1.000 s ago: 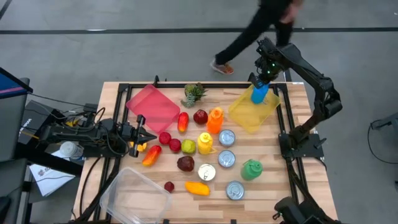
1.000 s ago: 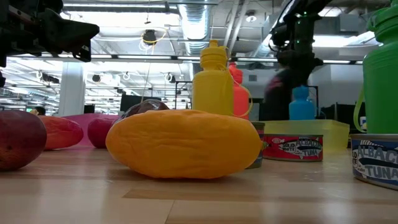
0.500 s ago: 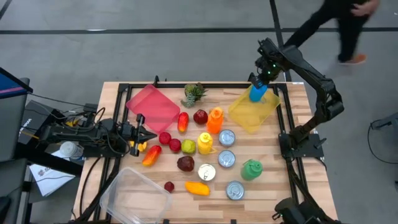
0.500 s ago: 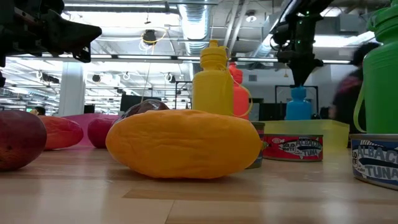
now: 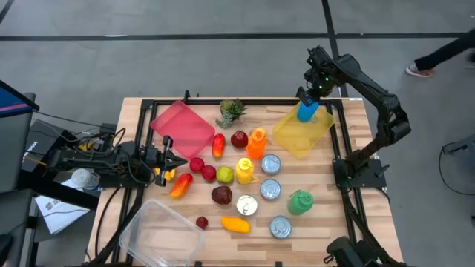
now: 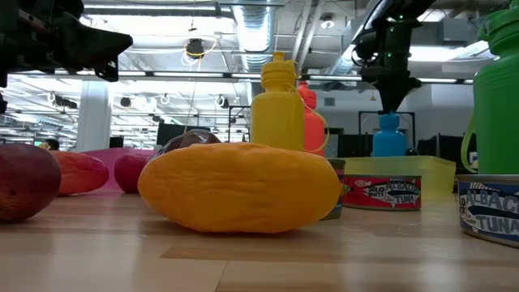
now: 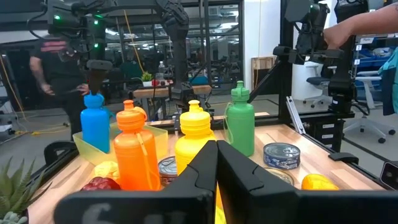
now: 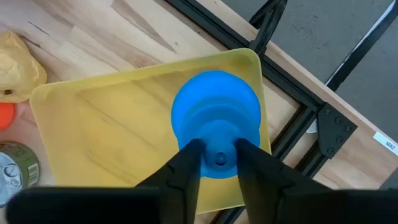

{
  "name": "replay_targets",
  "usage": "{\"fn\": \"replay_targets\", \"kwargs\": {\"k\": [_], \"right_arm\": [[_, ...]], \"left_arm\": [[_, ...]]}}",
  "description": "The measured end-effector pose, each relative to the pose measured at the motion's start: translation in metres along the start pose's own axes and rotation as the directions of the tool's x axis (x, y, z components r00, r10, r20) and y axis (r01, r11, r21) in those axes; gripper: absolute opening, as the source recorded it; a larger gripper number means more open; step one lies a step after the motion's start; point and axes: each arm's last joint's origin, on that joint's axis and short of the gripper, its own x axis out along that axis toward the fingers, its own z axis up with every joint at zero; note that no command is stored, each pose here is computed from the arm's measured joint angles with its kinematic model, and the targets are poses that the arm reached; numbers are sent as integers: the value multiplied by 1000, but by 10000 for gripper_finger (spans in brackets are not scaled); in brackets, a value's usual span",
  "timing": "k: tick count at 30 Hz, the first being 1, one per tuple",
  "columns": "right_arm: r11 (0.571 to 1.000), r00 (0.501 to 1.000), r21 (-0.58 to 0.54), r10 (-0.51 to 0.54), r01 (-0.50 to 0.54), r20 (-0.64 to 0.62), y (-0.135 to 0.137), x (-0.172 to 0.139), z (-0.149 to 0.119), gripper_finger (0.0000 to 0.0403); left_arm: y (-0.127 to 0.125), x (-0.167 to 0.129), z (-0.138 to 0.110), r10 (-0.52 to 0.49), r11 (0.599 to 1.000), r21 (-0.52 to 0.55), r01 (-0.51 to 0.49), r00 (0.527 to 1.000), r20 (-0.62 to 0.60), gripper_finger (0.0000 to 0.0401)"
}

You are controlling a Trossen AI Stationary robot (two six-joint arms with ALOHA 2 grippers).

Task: Pick & Place Food Item
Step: Put the blue tumbler into the yellow bin, then put the green tumbler into the yellow bin

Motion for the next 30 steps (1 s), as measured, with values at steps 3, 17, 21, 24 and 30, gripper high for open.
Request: {"fn": "replay_targets", "kwargs": {"k": [3,17,21,24,30], "right_arm": [[1000,1000,1,1,-1,7,0,-2,1,137],[1000,993,6,-4,3,114,-3,-48,9,224],[999,992,-27,29,-26,122,5,-78,3,220],[991,986,-68,119,-111,117,19,-99,-4,217],[899,896,-233,413,-371,164,62,-138,-37,214]], "left_arm": [[0,0,0,0,1000,0,0,1000,0,0],[0,0,0,0,1000,0,0,1000,0,0],[0,0,0,0,1000,0,0,1000,0,0],[0,0,0,-1,1000,0,1,1000,0,0],[0,0,0,0,1000,0,0,1000,2,0]]}}
